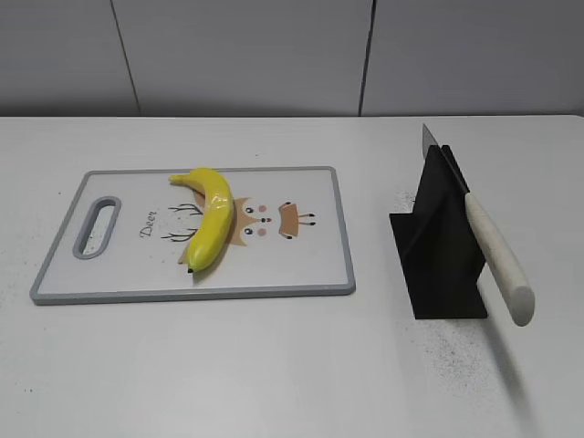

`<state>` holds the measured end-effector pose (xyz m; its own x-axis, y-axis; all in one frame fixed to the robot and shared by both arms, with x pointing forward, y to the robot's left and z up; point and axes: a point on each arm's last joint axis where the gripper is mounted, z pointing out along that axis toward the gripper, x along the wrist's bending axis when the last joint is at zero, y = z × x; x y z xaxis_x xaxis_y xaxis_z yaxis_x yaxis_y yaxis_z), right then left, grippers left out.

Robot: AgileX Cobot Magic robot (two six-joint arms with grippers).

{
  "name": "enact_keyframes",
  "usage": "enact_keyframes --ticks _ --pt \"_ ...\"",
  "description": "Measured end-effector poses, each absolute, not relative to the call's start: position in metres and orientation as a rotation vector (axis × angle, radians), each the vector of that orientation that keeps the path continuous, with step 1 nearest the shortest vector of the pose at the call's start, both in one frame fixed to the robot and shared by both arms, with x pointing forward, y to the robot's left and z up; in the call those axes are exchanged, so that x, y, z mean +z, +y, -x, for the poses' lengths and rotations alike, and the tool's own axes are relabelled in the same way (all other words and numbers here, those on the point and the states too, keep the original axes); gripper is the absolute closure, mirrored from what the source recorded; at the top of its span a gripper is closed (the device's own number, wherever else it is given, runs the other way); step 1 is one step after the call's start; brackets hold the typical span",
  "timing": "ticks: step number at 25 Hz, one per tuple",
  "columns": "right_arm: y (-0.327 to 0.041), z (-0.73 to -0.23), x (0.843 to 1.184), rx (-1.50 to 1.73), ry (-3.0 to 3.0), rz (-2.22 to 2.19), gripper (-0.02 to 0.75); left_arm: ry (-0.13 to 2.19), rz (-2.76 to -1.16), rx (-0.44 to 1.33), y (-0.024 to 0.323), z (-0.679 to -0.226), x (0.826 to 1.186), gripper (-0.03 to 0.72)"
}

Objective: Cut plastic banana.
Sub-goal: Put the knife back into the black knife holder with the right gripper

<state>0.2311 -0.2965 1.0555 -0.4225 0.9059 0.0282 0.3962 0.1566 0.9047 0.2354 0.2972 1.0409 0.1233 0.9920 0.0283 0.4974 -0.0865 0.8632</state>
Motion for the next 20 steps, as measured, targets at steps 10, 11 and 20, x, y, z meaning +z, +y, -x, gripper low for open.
enact_keyframes --ticks 10,11,20 --pt "-0.2964 -0.2312 1.0555 1.222 1.887 -1.247 0.148 1.463 -1.683 0.871 0.2972 -0.2354 1.0409 0.256" --pt "-0.2963 -0.2312 1.0555 1.217 1.877 -1.256 0.148 1.463 -1.683 0.871 0.2972 -0.2354 1.0409 0.258" --pt "-0.2958 -0.2315 1.0555 1.181 1.821 -1.309 0.149 1.463 -1.683 0.871 0.2972 -0.2354 1.0409 0.262"
